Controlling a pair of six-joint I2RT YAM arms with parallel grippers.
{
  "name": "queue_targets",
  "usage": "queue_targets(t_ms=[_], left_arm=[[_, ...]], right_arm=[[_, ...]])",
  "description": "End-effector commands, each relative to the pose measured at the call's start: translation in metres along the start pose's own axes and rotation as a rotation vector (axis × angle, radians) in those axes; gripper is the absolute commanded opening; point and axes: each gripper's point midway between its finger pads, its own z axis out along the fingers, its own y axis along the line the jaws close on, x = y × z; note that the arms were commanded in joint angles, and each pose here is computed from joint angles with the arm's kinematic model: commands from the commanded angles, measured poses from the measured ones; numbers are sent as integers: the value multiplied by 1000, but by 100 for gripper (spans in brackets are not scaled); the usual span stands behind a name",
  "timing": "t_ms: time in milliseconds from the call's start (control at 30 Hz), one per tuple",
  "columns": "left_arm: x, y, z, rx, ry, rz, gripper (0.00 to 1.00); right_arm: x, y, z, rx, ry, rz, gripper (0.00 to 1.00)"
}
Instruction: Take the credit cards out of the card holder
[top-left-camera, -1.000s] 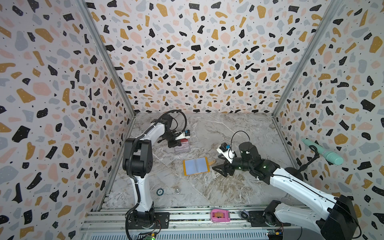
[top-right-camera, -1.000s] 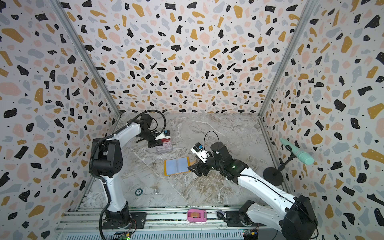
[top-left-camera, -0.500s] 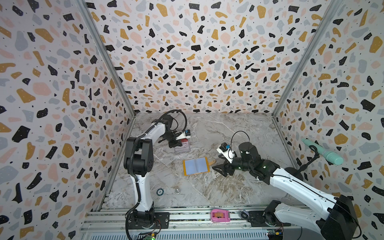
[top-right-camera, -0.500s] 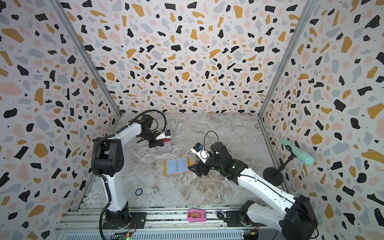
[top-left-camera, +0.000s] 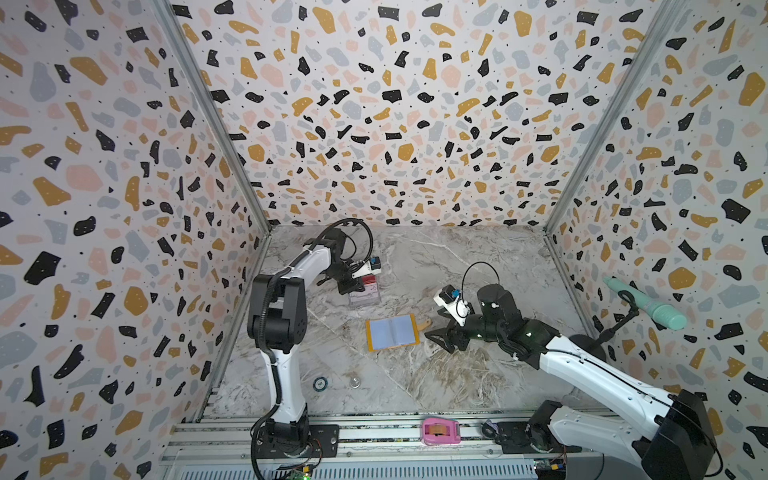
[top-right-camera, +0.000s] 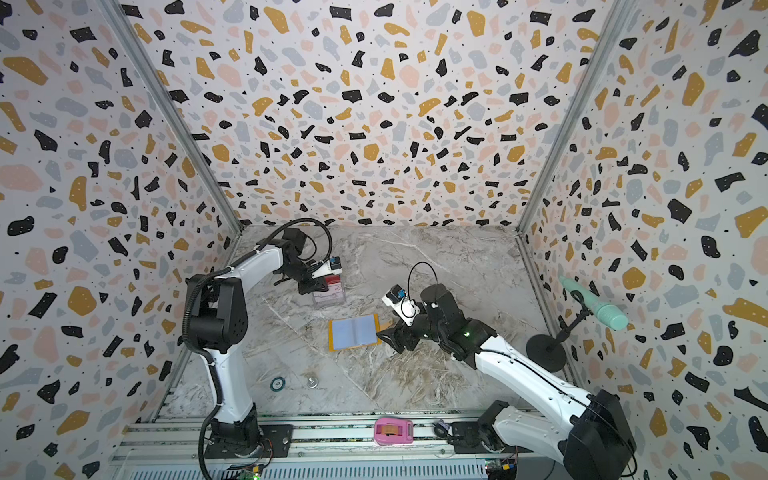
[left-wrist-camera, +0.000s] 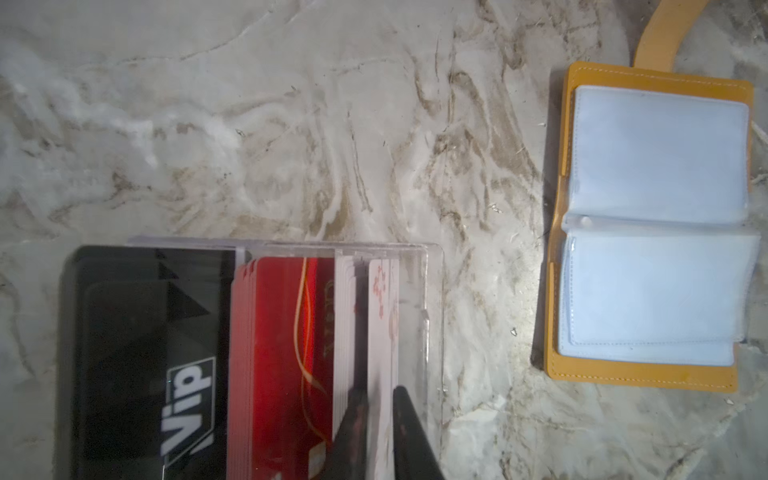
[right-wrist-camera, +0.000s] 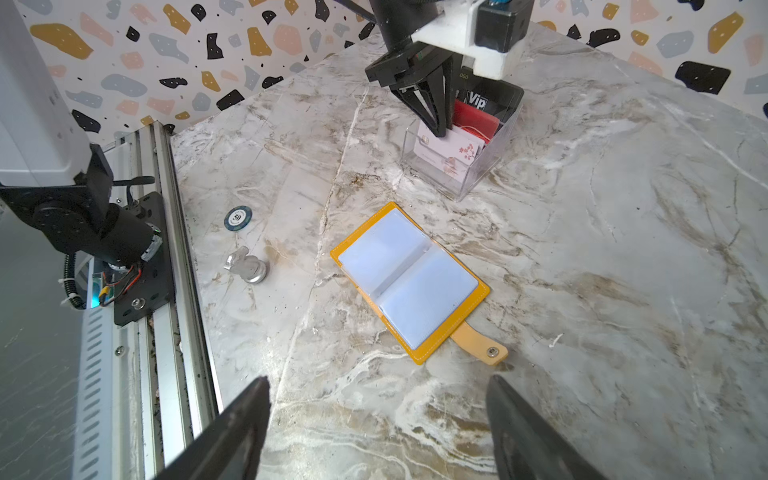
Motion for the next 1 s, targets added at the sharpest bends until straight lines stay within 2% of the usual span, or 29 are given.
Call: queue_targets(t_ms=[0,400,667,833,967], left_arm=[[-11,15,-17,-87,-9,13,18],[-19,17,-28,-158,-11,29,24],[-32,18,-56,-245,-42,44,25],[-41,21,-88,-403,-90,5,30],[-46,17,-118,-567,-190,-88,34]], right_arm=[[-10,-1,-3,15,-13,-14,82],[-10,-4,-1,30,-9,-13,82],[-16,-14,-6,94,-35,-11,82],[-24,-29,-14,181,-77,-1,86],[-36,-51,-25,294,-140,16,93]])
